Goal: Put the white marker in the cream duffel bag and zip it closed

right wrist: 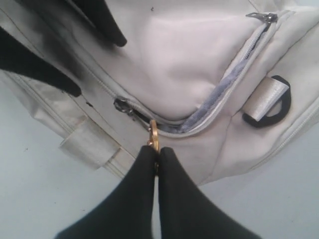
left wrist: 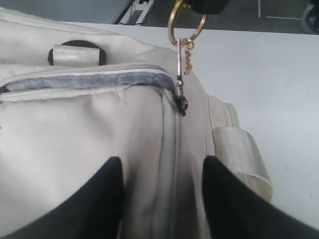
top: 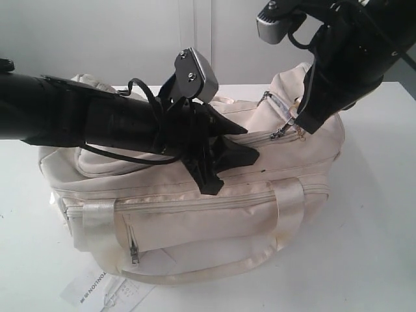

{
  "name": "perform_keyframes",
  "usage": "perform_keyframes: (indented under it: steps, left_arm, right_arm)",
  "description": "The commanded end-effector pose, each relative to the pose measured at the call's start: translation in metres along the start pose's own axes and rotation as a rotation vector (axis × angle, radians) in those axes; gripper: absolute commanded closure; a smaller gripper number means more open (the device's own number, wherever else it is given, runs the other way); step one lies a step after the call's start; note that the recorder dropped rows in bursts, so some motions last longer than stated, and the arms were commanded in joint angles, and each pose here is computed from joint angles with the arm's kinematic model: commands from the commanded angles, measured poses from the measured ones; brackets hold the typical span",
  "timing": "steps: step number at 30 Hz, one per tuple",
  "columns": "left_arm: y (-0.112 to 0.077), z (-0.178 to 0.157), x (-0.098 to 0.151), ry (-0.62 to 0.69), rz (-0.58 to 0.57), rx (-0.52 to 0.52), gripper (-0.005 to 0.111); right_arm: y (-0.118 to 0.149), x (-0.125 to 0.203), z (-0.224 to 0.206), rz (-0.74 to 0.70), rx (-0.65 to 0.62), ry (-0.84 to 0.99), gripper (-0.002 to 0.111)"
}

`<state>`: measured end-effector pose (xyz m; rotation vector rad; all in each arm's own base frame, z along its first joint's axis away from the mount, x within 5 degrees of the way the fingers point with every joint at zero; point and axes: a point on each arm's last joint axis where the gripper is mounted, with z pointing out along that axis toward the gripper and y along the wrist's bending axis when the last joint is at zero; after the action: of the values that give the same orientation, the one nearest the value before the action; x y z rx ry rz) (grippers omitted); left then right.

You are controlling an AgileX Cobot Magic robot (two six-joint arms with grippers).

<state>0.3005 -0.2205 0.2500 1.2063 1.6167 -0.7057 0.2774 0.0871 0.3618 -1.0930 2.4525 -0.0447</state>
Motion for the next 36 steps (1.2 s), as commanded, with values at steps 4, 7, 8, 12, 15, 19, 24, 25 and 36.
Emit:
perform_keyframes:
  steps: [4,7,8,12,15,19,24,25,36]
  left_arm:
    - [-0.001,0.000,-0.005,-0.018,-0.031,0.005,0.106]
    - [-0.001,0.000,-0.005,-0.017,-0.051,0.006,0.106]
    - [-0.002,-0.001,-0.005,-0.014,-0.050,0.008,0.106]
    - [-0.003,-0.001,-0.002,0.012,-0.047,0.024,0.106]
    - [-0.004,-0.001,0.000,0.039,-0.053,0.036,0.106]
    - [-0.005,-0.002,0.000,0.051,-0.061,0.041,0.107]
    - [-0.006,-0.007,-0.006,0.037,-0.044,0.035,0.107]
    - [-0.006,-0.007,-0.007,0.035,-0.042,0.034,0.107]
    - [-0.007,-0.009,-0.009,0.029,-0.041,0.034,0.107]
  right_arm:
    - [-0.004,0.001,-0.001,-0.008,0.026,-0.004,0.108]
    - [-0.005,0.002,-0.001,-0.013,0.036,0.002,0.108]
    - [-0.005,0.002,-0.001,-0.014,0.039,0.004,0.108]
    - [-0.006,0.003,-0.001,-0.020,0.051,0.011,0.108]
    - [-0.008,0.004,-0.001,-0.030,0.067,0.026,0.108]
    - [-0.010,0.006,-0.001,-0.044,0.094,0.048,0.108]
    - [-0.012,0.007,-0.001,-0.039,0.097,0.052,0.108]
    - [-0.013,0.008,-0.001,-0.037,0.099,0.053,0.108]
    - [-0.027,0.017,-0.002,0.009,0.121,0.065,0.108]
